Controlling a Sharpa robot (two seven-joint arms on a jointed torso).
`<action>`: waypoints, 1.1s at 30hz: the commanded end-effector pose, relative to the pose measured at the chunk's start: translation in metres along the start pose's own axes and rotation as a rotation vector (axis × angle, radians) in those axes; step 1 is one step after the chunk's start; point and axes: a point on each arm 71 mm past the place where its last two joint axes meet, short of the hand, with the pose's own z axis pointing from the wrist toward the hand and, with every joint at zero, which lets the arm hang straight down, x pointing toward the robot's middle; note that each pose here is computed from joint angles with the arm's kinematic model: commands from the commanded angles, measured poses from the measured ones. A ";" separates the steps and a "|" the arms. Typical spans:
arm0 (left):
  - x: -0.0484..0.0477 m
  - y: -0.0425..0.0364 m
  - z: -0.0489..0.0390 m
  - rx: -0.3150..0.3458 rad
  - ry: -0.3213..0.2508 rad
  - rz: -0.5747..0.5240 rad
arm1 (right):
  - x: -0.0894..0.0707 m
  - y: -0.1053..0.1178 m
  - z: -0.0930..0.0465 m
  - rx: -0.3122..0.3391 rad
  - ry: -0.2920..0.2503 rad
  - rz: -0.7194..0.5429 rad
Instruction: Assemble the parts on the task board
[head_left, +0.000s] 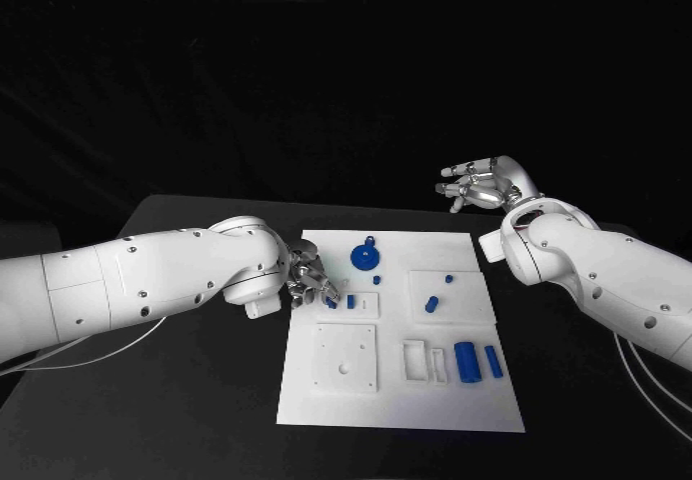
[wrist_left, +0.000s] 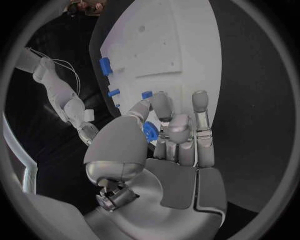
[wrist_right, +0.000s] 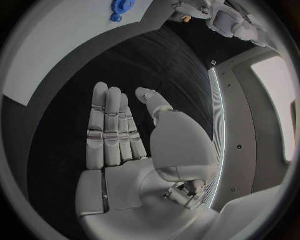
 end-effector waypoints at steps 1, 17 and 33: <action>0.0067 -0.0044 0.0005 0.029 0.025 0.017 | 0.001 0.001 0.000 -0.008 0.011 -0.001; 0.0061 -0.0047 -0.0008 0.024 -0.003 0.050 | 0.001 0.001 0.000 -0.008 0.012 -0.001; 0.0018 0.0014 -0.0101 0.044 -0.100 0.016 | 0.000 -0.002 -0.001 -0.003 0.011 -0.002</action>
